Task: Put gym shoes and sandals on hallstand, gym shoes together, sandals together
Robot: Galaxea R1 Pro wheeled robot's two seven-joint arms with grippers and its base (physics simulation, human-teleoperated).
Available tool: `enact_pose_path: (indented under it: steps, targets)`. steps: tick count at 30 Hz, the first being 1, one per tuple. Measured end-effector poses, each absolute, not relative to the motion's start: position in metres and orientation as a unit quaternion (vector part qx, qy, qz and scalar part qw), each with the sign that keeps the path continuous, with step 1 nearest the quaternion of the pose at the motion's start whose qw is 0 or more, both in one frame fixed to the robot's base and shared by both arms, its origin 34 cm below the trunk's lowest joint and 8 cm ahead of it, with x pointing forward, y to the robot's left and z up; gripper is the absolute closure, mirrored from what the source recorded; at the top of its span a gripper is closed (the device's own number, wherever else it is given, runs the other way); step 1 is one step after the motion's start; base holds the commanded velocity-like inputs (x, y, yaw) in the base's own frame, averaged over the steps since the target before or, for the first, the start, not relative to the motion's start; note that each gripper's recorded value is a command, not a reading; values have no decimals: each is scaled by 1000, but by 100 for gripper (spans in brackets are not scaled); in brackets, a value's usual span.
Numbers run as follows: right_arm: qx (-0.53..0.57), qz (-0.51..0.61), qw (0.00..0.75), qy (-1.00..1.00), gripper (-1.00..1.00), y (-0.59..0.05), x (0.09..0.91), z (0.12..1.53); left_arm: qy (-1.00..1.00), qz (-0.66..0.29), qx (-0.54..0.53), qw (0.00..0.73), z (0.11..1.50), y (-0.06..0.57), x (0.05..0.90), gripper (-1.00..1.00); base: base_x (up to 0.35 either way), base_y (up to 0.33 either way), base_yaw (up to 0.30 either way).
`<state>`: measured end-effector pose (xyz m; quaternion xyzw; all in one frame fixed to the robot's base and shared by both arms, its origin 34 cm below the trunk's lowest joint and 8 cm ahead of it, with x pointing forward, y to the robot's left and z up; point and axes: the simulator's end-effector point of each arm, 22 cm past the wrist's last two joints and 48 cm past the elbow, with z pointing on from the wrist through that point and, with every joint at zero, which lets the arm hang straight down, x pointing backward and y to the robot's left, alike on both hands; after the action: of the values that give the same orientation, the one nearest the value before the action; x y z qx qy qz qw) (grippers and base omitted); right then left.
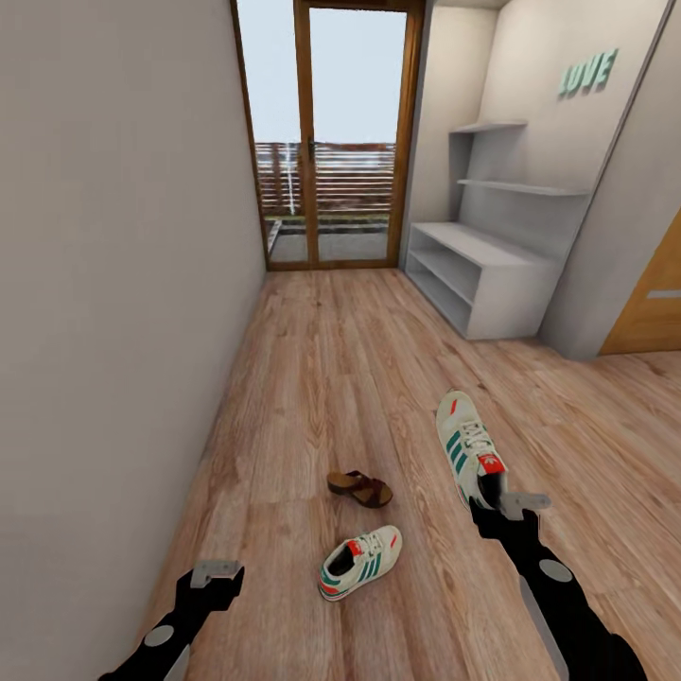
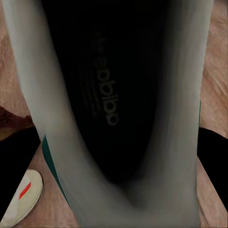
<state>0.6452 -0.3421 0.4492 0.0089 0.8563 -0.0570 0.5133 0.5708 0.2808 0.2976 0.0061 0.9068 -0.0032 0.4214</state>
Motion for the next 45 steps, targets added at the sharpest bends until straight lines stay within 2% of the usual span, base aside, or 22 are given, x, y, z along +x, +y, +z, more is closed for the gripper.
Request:
enact_pose_path:
  steps: [10, 15, 26, 32, 42, 45]
  targets:
    - [10, -58, 515, 855, 100, -345, 646, 452, 910, -66, 79, 401, 299, 242, 574, -100, 0, 0, -177]
    - [9, -58, 515, 855, 100, -345, 646, 453, 920, -70, 84, 377, 295, 240, 570, -100, 0, 0, -288]
    - [9, -58, 517, 854, 100, -344, 646, 455, 921, -70, 86, 373, 297, 240, 572, -100, 12, 0, -294]
    - [9, -57, 518, 854, 100, -343, 646, 456, 921, -70, 86, 373, 298, 240, 572, -100, 232, 0, -176]
    - [9, -58, 525, 849, 100, -343, 650, 464, 921, -70, 86, 372, 298, 239, 571, -100, 311, 0, -21]
    - [9, -58, 527, 848, 100, -343, 651, 465, 923, -67, 87, 370, 295, 244, 567, -100, 35, 0, 0]
